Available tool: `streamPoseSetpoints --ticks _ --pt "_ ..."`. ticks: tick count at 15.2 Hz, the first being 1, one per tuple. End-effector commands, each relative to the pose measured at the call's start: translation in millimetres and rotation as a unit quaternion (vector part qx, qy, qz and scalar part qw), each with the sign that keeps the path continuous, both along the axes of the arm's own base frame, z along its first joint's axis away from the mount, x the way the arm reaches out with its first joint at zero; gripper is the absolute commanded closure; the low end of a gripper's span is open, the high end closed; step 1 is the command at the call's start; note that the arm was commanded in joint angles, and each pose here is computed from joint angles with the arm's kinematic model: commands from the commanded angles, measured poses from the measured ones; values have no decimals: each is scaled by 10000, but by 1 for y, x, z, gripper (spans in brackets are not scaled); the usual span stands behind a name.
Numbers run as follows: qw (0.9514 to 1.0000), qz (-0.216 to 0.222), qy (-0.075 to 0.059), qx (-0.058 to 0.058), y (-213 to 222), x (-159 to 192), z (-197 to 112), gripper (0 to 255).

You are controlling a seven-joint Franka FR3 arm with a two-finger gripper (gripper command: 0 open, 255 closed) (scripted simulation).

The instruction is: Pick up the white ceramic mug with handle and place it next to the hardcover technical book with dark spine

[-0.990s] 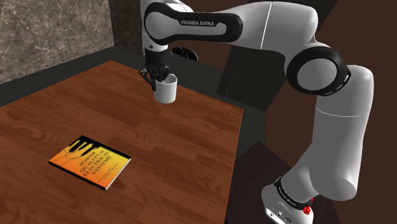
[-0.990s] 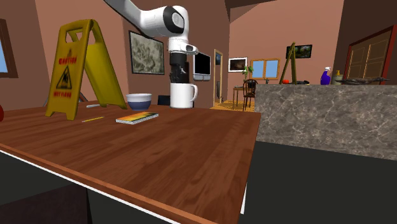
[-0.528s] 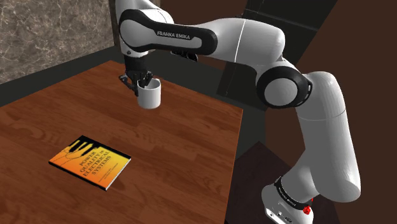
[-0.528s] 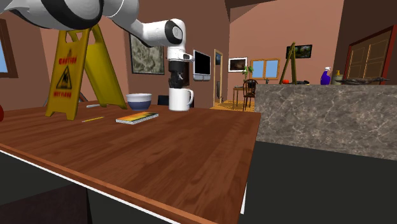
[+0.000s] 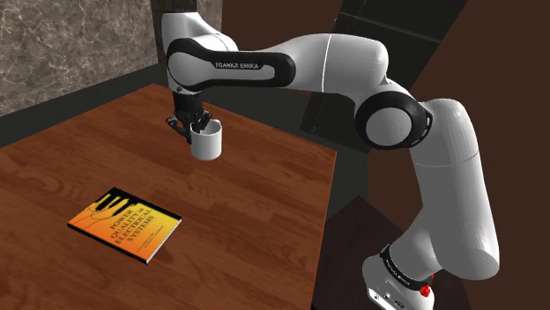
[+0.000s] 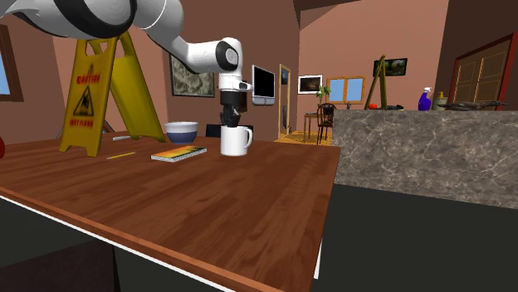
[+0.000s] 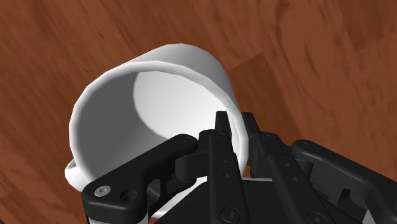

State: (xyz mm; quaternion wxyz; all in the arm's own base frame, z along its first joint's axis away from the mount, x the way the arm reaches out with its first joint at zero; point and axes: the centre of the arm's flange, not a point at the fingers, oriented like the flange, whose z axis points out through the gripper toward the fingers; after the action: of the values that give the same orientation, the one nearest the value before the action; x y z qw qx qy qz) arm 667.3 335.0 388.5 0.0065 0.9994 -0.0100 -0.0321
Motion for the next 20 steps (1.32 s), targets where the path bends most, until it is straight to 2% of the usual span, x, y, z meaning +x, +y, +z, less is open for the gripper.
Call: streamPoseSetpoints --ticks 1,4,12,13,18,20 --pt "10000 -1 -4 1 0 -1 -11 255" --pt "10000 -1 -4 1 0 -1 -30 255" --pt "10000 -1 -4 1 0 -1 -30 255" --pt "10000 -1 -4 1 0 -1 -30 0" --pt "10000 -1 -4 1 0 -1 -30 0" --pt "10000 -1 -4 1 0 0 -4 0"
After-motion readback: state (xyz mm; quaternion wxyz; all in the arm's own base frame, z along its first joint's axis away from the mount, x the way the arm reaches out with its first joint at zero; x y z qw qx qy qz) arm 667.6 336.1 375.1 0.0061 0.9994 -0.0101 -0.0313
